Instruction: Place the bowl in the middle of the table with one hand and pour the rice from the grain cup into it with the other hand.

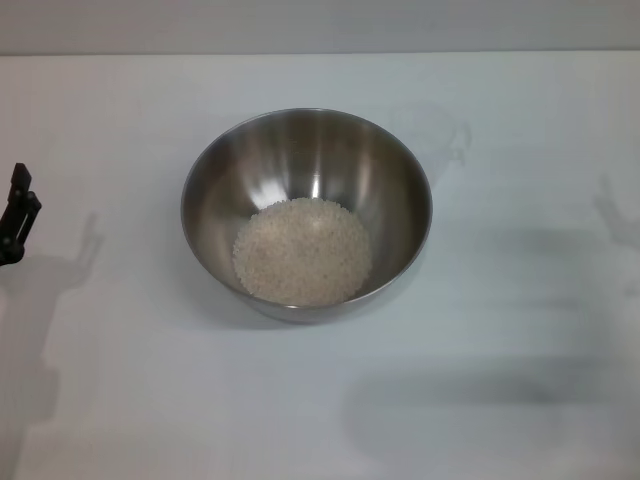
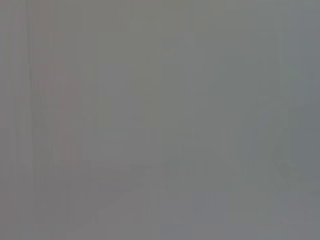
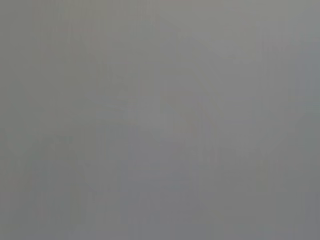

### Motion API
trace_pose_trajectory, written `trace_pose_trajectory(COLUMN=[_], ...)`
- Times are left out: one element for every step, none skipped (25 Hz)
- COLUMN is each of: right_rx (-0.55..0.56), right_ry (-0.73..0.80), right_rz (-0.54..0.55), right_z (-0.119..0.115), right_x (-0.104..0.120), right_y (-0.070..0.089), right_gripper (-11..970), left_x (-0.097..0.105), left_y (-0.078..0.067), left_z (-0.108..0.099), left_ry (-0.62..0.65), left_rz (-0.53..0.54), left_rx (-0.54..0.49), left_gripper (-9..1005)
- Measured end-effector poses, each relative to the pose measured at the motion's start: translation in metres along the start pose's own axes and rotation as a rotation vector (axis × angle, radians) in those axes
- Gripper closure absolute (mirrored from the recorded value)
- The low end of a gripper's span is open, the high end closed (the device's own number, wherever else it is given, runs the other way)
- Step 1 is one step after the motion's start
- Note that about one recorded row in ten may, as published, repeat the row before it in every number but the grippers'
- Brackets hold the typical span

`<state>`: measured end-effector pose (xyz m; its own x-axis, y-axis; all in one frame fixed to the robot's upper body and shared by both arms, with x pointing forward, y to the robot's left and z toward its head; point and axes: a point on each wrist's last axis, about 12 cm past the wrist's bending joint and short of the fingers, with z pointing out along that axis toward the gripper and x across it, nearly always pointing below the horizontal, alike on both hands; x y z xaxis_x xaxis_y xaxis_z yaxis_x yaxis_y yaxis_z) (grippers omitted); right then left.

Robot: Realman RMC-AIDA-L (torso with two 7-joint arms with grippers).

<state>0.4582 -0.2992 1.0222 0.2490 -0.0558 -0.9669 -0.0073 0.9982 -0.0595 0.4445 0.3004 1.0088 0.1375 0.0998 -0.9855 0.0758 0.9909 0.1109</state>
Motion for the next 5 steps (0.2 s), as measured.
trace_pose_trajectory(right_rx=[0.0,-0.002,-0.004,-0.004,-0.004], right_ry=[0.0,-0.002,-0.004,-0.004,-0.008], right_rz=[0.0,0.004,0.007,0.007,0.008], right_z=[0.0,-0.0005,-0.001,-0.001,-0.0029], right_x=[0.0,-0.0002,-0.0005,-0.0005,-0.0009], right_y=[0.0,0.0002,0.0004,0.0004,0.0], right_gripper=[117,117,117,117,117], left_x=[0.0005,0.0005,0.001,0.001,0.0015], left_y=[0.0007,0.0007,0.0017,0.0017,0.0021], left_z=[-0.0007,-0.0007,-0.0016,-0.0016,-0.0028], left_ry=[0.003,0.003,0.007,0.007,0.009], left_rz=[0.003,0.003,0.008,0.008,0.01], left_rx=[-0.001,-0.001,-0.003,-0.003,-0.006], left_gripper=[183,183,183,183,183])
